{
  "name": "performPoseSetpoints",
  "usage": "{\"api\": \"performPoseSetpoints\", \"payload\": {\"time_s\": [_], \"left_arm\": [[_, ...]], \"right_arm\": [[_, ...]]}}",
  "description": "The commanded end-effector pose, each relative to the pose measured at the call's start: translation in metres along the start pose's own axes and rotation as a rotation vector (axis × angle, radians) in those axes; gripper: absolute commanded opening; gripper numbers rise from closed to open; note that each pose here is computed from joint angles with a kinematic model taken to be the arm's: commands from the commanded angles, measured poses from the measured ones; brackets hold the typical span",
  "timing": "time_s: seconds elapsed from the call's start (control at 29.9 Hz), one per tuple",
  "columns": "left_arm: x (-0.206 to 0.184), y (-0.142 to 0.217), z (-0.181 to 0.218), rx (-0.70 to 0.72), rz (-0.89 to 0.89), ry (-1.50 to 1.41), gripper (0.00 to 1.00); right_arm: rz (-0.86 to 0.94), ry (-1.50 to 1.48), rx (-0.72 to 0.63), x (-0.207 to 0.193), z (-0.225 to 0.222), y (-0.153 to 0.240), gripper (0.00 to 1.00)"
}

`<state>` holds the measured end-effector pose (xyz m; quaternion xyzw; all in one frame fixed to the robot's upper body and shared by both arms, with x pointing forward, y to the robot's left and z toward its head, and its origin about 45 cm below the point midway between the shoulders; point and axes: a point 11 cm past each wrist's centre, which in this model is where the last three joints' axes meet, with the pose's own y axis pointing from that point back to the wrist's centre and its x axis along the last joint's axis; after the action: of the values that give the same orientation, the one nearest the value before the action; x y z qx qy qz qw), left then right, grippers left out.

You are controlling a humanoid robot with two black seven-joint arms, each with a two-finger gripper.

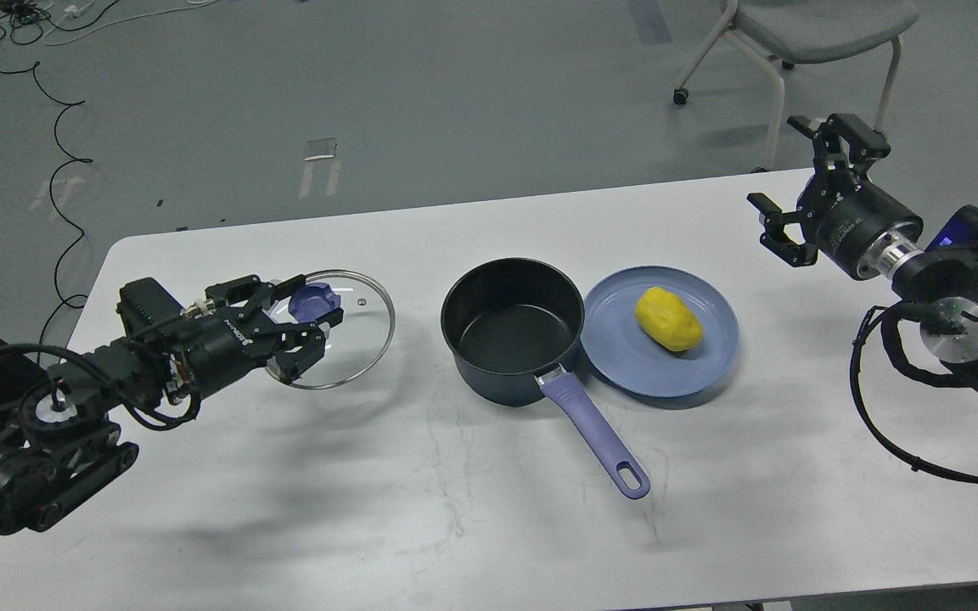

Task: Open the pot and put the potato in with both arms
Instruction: 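Lift the glass lid off the pot and carry it toward the robot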

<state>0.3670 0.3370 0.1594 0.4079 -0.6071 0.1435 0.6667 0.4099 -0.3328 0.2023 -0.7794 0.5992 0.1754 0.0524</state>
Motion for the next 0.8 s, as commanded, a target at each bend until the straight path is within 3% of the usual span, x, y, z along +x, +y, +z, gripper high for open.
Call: {"api": "performPoseSetpoints", "payload": {"time_s": [0.0,0.37,0.53,0.77], "left_arm": [[-0.018,0.012,0.002,0.014,-0.018,0.014,0.45],[-0.036,0.019,0.002,0.033,-0.045,0.027,0.47],[-0.043,0.023,-0.004,0.058,-0.063,0.029,0.57],[-0.060,0.025,0.003,0.060,-0.088,0.055,0.57]], "right_arm": [[-0.001,0.001,-0.001,0.000,0.000,0.000,1.00],[-0.001,0.003,-0.001,0.000,-0.001,0.001,1.00],[0.003,0.006,-0.004,0.002,0.000,0.002,1.00],[0.002,0.011,-0.015,0.002,0.003,0.003,1.00]]}}
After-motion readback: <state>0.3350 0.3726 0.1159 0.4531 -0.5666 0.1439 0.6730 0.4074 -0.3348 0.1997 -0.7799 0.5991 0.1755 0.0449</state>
